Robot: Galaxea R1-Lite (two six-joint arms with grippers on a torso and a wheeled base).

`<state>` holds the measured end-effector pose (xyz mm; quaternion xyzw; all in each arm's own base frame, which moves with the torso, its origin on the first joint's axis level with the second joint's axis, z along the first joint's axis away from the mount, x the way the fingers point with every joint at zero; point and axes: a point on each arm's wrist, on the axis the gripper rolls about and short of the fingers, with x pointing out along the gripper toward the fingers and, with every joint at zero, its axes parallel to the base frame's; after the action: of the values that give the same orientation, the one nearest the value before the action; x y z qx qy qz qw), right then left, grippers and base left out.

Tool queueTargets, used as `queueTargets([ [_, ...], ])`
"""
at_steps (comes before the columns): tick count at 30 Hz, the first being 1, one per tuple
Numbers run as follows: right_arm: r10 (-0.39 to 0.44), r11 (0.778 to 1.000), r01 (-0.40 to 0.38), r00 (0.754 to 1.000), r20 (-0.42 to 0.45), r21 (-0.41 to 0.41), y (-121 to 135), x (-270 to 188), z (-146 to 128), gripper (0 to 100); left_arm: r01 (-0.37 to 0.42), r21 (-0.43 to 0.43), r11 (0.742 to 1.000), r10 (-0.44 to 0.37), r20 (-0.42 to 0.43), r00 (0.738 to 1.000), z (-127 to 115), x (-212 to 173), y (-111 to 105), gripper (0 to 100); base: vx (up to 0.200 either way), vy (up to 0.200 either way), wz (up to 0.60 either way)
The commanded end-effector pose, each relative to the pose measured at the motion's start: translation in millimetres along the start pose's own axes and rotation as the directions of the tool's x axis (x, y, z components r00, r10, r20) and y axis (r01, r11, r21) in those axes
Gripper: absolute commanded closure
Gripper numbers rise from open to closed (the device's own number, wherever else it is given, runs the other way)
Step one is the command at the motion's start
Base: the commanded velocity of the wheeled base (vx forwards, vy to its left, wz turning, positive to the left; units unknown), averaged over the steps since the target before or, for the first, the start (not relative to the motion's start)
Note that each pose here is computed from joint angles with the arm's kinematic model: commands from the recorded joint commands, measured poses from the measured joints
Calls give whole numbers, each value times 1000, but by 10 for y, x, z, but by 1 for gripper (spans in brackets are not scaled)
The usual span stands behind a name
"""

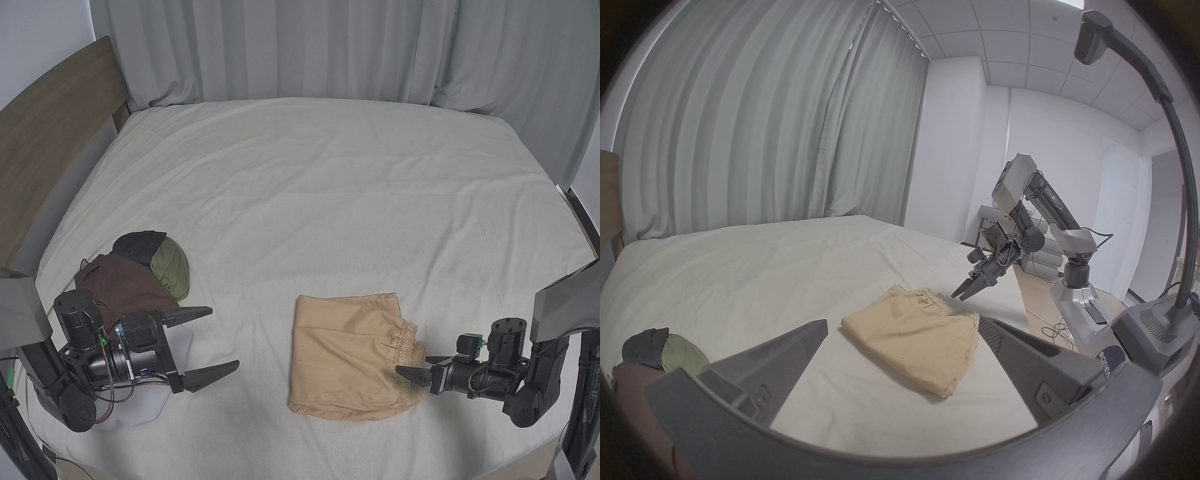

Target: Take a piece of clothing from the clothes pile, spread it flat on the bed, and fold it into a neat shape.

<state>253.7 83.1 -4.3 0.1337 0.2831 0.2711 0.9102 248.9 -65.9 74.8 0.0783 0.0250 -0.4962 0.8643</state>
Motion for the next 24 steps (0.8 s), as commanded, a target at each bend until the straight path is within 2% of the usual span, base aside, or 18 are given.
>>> queueTargets([
  [1, -27, 999, 28, 998, -56, 19, -84, 14, -134, 0, 1, -2, 1000, -1, -1, 1000, -2, -1, -4, 0, 0, 0, 0],
  [17, -36, 998, 44, 986, -160, 44, -158, 114, -390, 0, 2, -9, 1000, -2, -8, 1000, -20, 0, -13, 0, 0, 0, 0],
  [24, 14, 998, -2, 984, -179, 66, -187, 179, -431, 0, 2, -9, 1000, -2, -8, 1000, -19, -3, -16, 0, 0, 0, 0],
])
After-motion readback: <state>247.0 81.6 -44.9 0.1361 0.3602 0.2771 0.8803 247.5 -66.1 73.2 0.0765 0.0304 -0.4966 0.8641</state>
